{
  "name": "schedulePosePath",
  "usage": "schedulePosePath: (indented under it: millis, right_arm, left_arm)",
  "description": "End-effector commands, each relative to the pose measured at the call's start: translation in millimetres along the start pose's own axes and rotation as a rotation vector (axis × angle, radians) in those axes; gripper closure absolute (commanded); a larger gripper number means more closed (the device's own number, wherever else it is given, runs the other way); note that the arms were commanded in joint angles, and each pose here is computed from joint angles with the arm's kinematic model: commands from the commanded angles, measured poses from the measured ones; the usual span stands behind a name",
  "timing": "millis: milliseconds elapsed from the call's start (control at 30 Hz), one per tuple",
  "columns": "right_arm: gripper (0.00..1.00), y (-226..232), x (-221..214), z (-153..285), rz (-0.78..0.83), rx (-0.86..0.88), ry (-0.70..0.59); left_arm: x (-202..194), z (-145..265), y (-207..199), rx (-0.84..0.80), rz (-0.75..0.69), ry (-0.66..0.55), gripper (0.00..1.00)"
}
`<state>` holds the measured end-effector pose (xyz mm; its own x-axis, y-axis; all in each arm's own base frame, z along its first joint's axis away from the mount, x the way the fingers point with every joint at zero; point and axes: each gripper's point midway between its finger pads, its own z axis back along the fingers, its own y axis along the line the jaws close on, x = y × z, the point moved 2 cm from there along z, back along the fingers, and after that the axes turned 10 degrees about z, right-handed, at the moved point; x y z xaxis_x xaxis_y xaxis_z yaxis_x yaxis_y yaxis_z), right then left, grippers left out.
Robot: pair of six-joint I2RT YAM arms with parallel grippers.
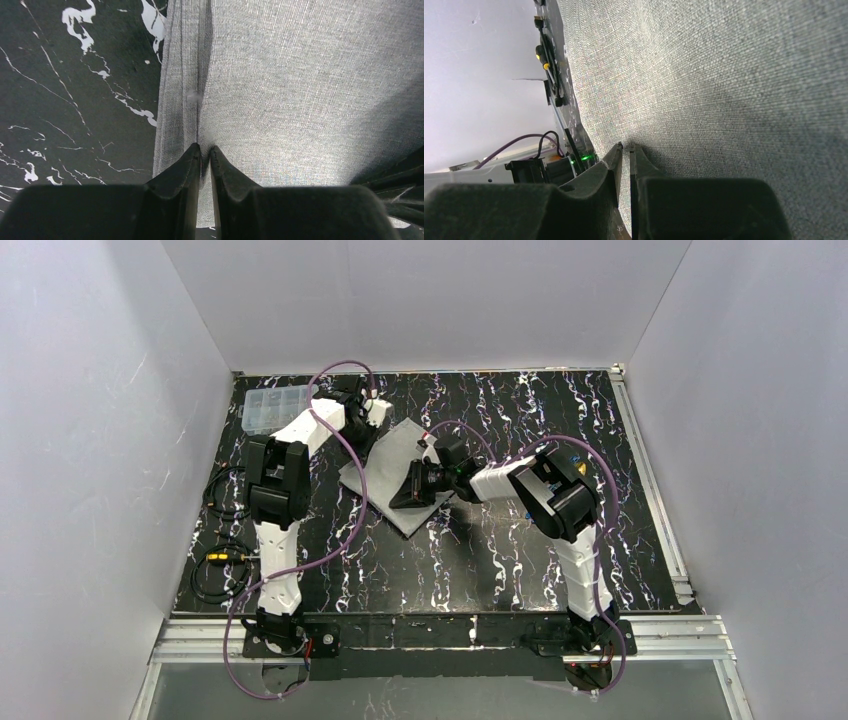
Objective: Fold the napkin into a case and place the utensils inside
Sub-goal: Smooth out the square-folded napkin at the center of the board.
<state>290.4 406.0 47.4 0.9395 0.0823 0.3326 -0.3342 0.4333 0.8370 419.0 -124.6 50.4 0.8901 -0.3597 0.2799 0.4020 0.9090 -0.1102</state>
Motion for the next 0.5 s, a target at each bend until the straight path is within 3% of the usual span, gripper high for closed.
schedulePosePath:
  millis: [0,133,267,367,467]
  right_arm:
    - [0.82,-0.3,-1.6,-5.2,0.029,0.0,0.009]
    - [0.82,-28.8,-13.2,-6.1,0.004,-0.118,0.031]
    - [0.83,-43.6,-21.5,-5.2,-0.017,-0.173,0.034]
    - [0.83,-46.8,-22.4,-4.5,-0.023,-0.188,0.03]
    - [0.83,-47.7,-20.9,-4.5,-0.029,-0.192,0.022]
  left_arm:
    - [17.2,30.9,-1.4,0.024,-0.017,-0.103,0.87]
    - [28.1,42.7,1.4,0.05,-0.019,-0.145,0.83]
    - [43.3,83.0,-3.6,0.031,-0.016,-0.2,0.81]
    - [37.5,113.7,-24.3,-0.065,-0.019,-0.217,0.78]
    - [12.8,121.3,-58.2,-0.258,0.0,-0.139,0.78]
